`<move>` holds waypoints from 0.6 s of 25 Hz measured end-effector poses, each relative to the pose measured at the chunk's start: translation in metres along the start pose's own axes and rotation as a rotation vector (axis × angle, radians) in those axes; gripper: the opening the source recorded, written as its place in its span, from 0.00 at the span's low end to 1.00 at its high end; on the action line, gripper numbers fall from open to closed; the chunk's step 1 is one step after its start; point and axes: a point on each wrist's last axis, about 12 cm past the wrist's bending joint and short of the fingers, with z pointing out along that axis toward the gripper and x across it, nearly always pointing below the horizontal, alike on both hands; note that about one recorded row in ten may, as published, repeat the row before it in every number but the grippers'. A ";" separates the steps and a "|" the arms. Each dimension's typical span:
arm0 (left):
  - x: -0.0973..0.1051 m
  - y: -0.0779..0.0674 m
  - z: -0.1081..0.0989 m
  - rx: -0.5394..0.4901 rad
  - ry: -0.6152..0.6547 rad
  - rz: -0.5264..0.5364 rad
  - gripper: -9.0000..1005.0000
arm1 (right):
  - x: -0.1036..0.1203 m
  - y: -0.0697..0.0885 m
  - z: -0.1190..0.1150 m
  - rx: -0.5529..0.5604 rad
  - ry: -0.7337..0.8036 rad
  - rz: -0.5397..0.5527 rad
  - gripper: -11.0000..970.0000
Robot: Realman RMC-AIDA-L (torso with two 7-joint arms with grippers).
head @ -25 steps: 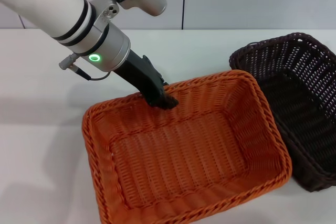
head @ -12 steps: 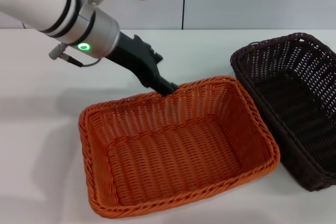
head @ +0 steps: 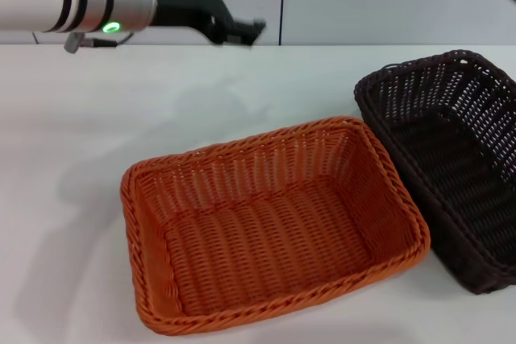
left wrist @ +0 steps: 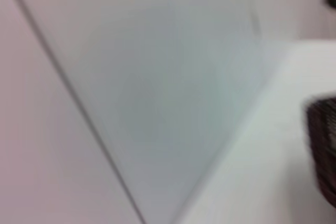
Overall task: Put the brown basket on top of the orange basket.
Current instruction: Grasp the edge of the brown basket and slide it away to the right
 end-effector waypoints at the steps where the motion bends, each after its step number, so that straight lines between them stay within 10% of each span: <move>1: 0.003 0.001 0.000 -0.075 -0.061 0.001 0.84 | -0.007 -0.002 -0.002 -0.028 0.088 -0.017 0.55; 15: 0.006 -0.001 0.011 -0.240 -0.269 -0.028 0.84 | -0.023 0.004 -0.036 -0.163 0.938 -0.265 0.55</move>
